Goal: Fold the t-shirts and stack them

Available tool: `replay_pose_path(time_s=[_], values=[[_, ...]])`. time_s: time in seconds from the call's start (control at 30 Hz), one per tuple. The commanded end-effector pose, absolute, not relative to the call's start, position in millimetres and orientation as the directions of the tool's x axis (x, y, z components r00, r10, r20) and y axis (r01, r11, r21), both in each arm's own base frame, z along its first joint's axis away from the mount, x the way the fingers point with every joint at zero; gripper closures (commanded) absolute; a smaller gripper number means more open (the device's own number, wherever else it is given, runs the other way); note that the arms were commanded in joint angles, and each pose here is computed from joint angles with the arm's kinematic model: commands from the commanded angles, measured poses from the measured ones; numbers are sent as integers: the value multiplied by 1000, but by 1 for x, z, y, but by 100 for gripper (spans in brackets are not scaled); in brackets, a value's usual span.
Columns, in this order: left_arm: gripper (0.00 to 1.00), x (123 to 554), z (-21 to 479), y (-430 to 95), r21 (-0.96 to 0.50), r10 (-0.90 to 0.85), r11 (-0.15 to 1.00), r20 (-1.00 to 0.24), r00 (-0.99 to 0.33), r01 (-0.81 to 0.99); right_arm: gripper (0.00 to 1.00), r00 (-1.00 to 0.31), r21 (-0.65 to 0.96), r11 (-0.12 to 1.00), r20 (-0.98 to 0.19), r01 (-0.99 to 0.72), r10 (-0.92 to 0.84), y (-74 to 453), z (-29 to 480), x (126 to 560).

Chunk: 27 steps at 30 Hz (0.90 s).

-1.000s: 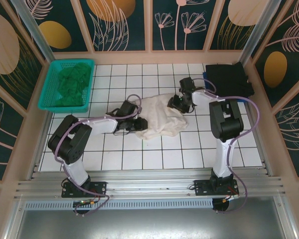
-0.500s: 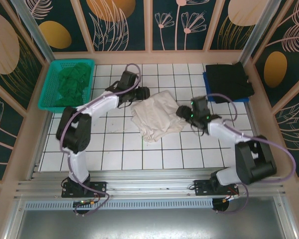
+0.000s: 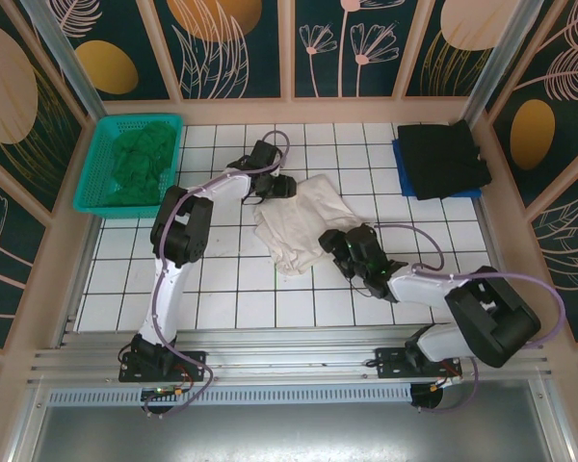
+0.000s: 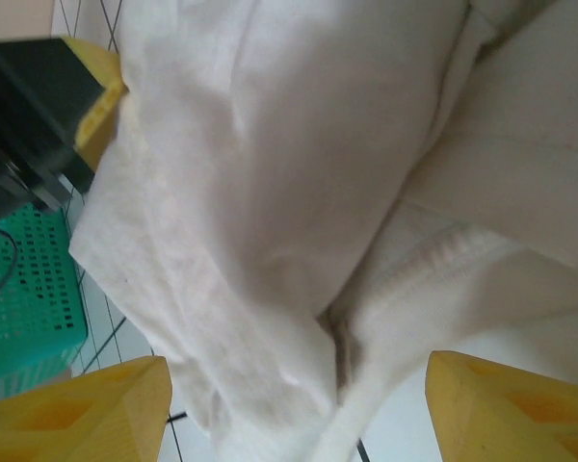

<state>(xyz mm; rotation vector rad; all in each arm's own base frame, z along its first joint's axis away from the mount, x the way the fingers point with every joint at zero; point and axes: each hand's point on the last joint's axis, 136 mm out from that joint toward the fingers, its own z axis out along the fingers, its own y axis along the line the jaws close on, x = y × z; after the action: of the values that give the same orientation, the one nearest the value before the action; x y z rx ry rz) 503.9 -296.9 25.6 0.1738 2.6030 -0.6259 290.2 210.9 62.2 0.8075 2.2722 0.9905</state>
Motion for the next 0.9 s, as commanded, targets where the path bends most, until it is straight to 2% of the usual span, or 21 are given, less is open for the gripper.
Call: replay_pose_path(time_s=[0.0, 0.27, 0.43, 0.6, 0.73, 0.87], values=[[49, 479, 22, -297, -421, 62, 872, -407, -911, 248, 30, -621, 810, 501, -229, 306, 750, 211, 74, 318], [52, 439, 14, -283, -445, 68, 865, -355, -932, 233, 31, -666, 762, 576, -268, 295, 696, 206, 63, 355], [53, 404, 22, -270, -499, -10, 850, -337, -941, 170, 34, -726, 687, 683, -336, 247, 600, 201, 71, 375], [52, 387, 23, -259, -513, -66, 850, -331, -941, 121, 33, -743, 563, 785, -403, 258, 534, 177, 78, 347], [52, 387, 26, -258, -513, -65, 850, -334, -940, 123, 32, -784, 482, 827, -378, 288, 493, 158, 57, 313], [52, 389, 27, -259, -509, -57, 851, -336, -940, 130, 32, -811, 493, 830, -355, 260, 465, 163, 46, 311]])
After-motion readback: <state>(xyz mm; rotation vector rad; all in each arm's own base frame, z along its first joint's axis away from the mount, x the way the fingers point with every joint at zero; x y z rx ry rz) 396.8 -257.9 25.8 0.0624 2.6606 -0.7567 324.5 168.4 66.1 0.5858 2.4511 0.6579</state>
